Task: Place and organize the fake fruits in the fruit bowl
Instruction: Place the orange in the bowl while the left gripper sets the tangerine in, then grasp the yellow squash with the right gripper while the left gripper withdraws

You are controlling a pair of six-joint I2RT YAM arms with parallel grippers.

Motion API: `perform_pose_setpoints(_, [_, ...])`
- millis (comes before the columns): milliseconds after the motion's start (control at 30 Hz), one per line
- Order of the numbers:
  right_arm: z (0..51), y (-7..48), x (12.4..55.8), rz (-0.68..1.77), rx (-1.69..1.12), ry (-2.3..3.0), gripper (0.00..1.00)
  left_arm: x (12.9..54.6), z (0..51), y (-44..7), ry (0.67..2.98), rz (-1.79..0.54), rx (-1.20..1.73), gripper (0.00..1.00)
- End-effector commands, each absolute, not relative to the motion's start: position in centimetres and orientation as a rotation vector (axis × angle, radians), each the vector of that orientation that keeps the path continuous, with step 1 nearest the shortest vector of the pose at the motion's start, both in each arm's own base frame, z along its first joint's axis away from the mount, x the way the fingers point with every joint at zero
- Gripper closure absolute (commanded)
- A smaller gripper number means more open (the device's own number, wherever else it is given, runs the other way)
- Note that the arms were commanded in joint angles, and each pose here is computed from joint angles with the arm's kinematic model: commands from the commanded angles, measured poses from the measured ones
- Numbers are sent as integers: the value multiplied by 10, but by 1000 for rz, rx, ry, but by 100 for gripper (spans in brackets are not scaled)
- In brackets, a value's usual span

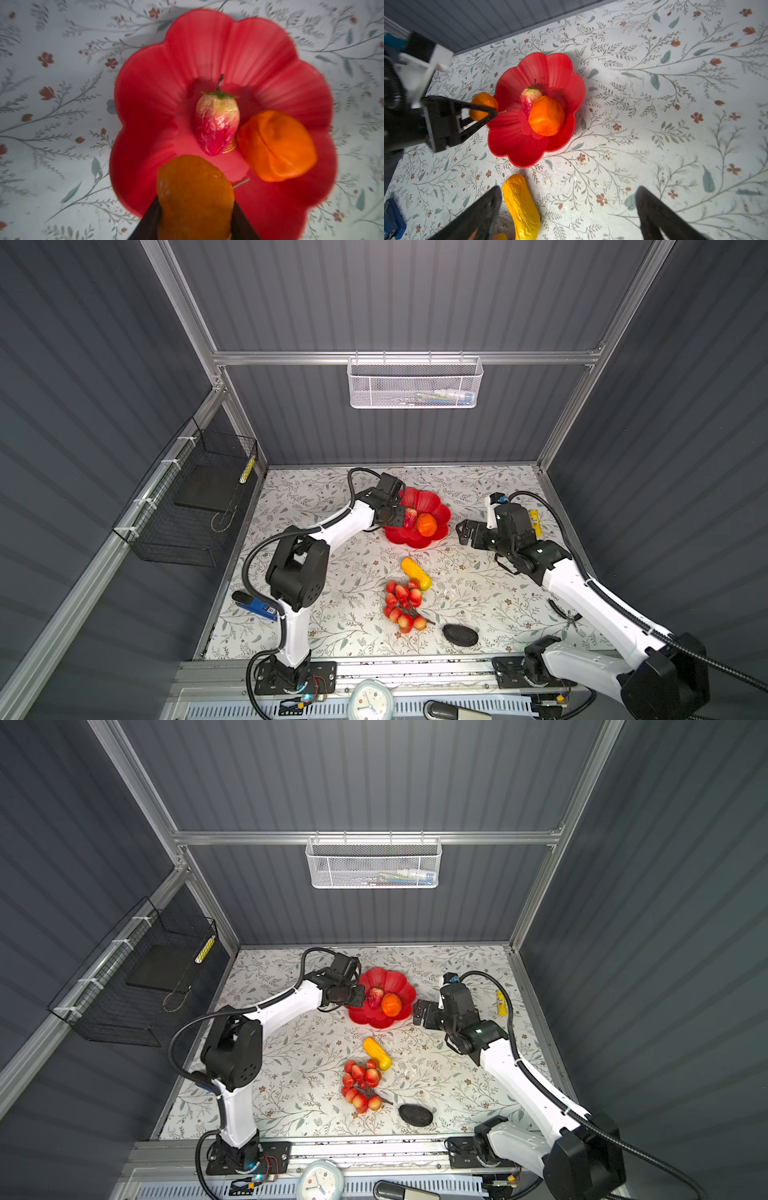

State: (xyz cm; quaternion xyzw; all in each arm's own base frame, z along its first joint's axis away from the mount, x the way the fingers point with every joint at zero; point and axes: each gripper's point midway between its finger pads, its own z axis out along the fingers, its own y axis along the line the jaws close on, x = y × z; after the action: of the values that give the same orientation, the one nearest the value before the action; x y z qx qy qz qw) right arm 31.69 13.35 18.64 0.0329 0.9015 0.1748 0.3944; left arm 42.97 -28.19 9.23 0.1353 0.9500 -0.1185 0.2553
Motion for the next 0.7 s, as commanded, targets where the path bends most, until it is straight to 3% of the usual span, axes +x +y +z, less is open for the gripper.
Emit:
perform_pose_setpoints(0, [182,131,306,475,106,2303,1,441,92,-291,2580,-351,391,57])
perform_pose_setpoints(133, [173,131,301,488,122,2324,1,446,65,-294,2637,-335,362,55])
perform_pose_setpoints(367, [162,136,297,511,105,2359,1,445,59,-301,2648,-404,327,28])
perform_pose_setpoints(533, [156,148,293,518,38,2398,2,451,99,-305,2560,-451,295,20])
perform_pose_setpoints(667, [145,171,286,476,-94,2456,4,456,167,-302,2405,-488,261,14])
